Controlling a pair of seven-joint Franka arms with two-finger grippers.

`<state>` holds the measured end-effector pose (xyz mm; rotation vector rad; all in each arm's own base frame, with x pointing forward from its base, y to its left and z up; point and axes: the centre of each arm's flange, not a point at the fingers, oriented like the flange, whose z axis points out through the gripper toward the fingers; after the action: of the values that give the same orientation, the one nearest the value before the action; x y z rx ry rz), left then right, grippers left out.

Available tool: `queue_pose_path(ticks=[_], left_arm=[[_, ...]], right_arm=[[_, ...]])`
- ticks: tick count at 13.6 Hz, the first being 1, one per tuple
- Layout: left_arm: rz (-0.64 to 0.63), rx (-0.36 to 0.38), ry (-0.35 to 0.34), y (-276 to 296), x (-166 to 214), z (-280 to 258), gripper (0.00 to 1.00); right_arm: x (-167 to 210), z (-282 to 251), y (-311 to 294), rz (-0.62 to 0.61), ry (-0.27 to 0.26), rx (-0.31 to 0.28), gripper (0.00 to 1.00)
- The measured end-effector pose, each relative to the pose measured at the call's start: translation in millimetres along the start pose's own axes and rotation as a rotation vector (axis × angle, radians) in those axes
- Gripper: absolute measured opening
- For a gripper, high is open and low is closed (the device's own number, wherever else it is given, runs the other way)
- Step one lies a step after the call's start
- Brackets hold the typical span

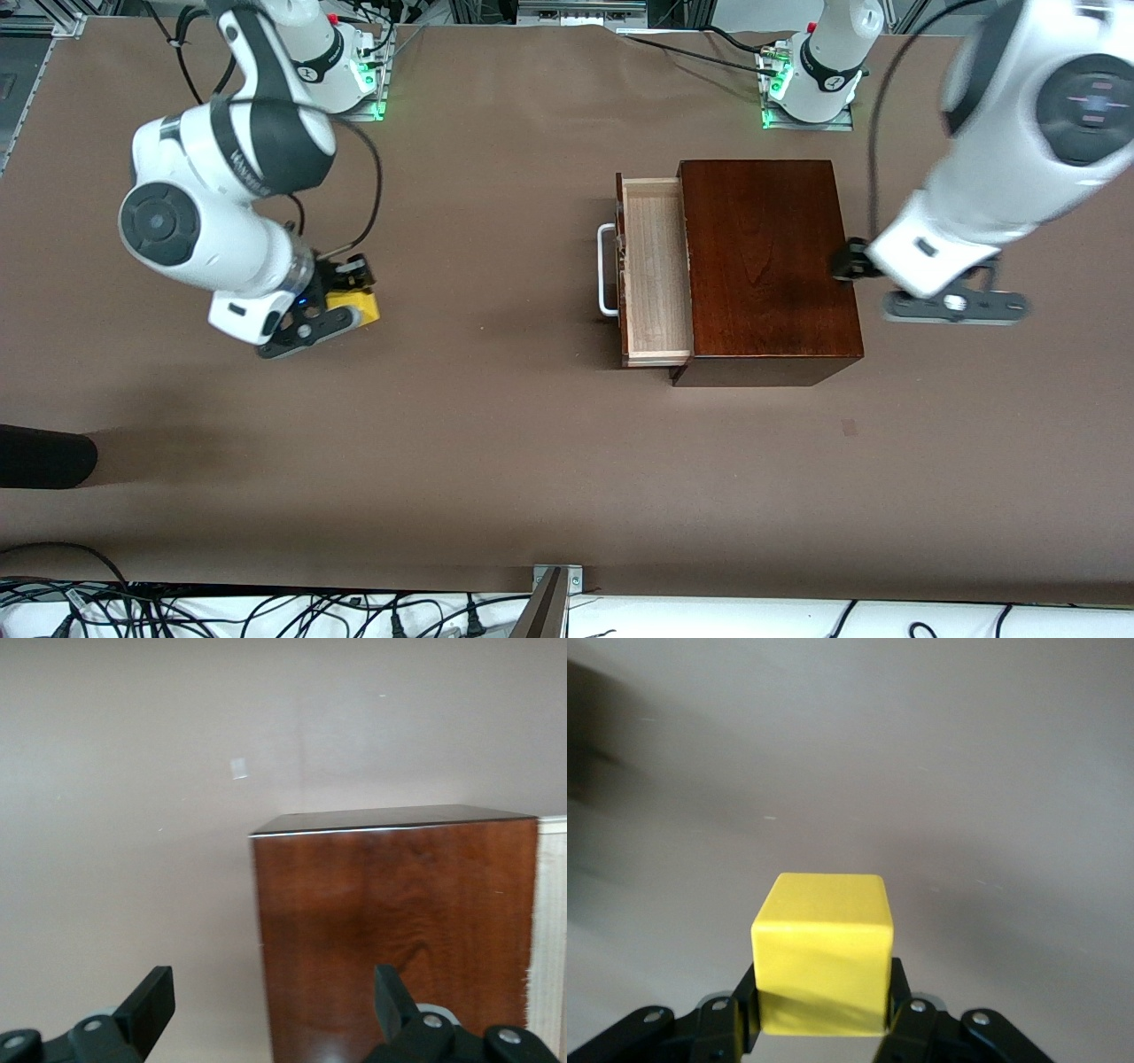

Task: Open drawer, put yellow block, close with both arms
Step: 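Carry the yellow cube with the right gripper over the open drawer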

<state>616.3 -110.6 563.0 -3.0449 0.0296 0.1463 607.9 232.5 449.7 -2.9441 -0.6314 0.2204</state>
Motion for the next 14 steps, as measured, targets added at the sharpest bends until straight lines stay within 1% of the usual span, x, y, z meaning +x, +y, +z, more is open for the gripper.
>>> queue_pose_path(ticks=[1,2,5,6,7,8,11,14], left_arm=[[-0.008,-0.039,0.004,-22,-1,-6,1.0],[-0.003,-0.063,0.018,-44,-6,-16,1.0],[0.019,-0.063,0.074,-94,-36,-40,1.0],[0.012,-0.059,0.119,-103,-44,-45,1.0],[0.005,-0.056,0.163,-107,-51,-46,1.0],[0.003,-0.054,0.183,-107,-57,-46,1.0],[-0.002,-0.054,0.163,-110,-62,-36,1.0],[-0.004,-0.054,0.145,-112,-63,-30,1.0]], right_arm=[[3,-7,-25,-0.037,0.013,0.017,0.55],[5,-12,-52,-0.082,0.024,0.023,0.55],[9,-12,-153,-0.24,0.044,0.02,0.55],[11,-10,-186,-0.293,0.053,0.013,0.55],[12,-7,-217,-0.344,0.06,-0.002,0.55],[12,-2,-245,-0.393,0.068,-0.026,0.55],[11,17,-317,-0.572,0.09,-0.116,0.55],[8,46,-369,-0.725,0.106,-0.19,0.55]])
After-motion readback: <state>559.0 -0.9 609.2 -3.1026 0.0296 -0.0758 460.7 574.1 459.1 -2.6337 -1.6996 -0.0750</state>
